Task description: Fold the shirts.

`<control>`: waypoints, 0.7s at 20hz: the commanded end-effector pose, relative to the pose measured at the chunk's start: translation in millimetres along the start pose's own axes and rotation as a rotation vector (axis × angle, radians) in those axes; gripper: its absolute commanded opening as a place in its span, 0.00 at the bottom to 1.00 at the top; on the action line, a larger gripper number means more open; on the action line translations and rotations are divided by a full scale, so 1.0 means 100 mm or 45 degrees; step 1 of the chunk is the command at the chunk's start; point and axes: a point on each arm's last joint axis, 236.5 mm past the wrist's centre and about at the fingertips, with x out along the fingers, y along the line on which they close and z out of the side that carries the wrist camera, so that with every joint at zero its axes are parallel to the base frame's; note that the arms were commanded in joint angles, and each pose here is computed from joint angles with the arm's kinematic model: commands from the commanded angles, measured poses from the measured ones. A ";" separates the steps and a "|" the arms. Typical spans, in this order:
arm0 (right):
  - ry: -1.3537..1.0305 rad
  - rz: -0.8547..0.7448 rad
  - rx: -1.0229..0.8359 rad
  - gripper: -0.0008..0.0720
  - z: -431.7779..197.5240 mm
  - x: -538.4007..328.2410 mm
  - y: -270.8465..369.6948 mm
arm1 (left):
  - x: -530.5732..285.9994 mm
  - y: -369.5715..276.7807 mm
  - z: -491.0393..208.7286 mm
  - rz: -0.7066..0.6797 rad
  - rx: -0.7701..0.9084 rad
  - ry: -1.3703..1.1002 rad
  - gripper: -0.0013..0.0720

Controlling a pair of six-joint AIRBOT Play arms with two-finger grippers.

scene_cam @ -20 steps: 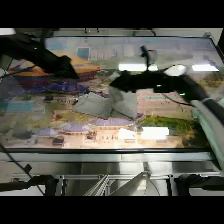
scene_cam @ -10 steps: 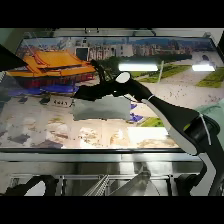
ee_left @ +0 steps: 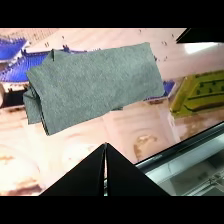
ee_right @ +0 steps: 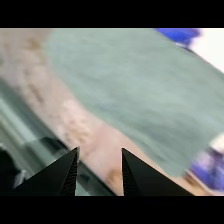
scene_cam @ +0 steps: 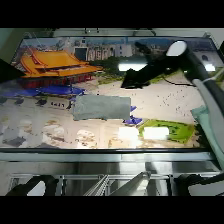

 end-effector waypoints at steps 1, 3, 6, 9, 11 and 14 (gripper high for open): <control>-0.062 -0.270 0.223 0.59 -0.38 -0.50 -0.81 | 0.24 0.05 -0.35 -0.016 -0.064 0.034 0.05; -0.149 -0.262 0.341 0.90 -0.51 -0.32 -1.08 | 0.39 0.09 -0.55 -0.023 -0.114 0.052 0.05; -0.176 -0.154 0.441 0.90 -0.66 0.22 -1.26 | 0.59 0.16 -0.78 -0.036 -0.181 0.084 0.05; -0.122 0.029 0.489 0.90 -0.68 0.72 -1.17 | 0.74 0.20 -0.98 -0.064 -0.233 0.172 0.05; -0.140 0.150 0.527 0.89 -0.60 0.94 -1.09 | 0.80 0.19 -1.04 -0.103 -0.237 0.232 0.05; -0.143 0.269 0.616 0.81 -0.57 1.22 -1.04 | 0.86 0.08 -0.98 -0.210 -0.218 0.232 0.05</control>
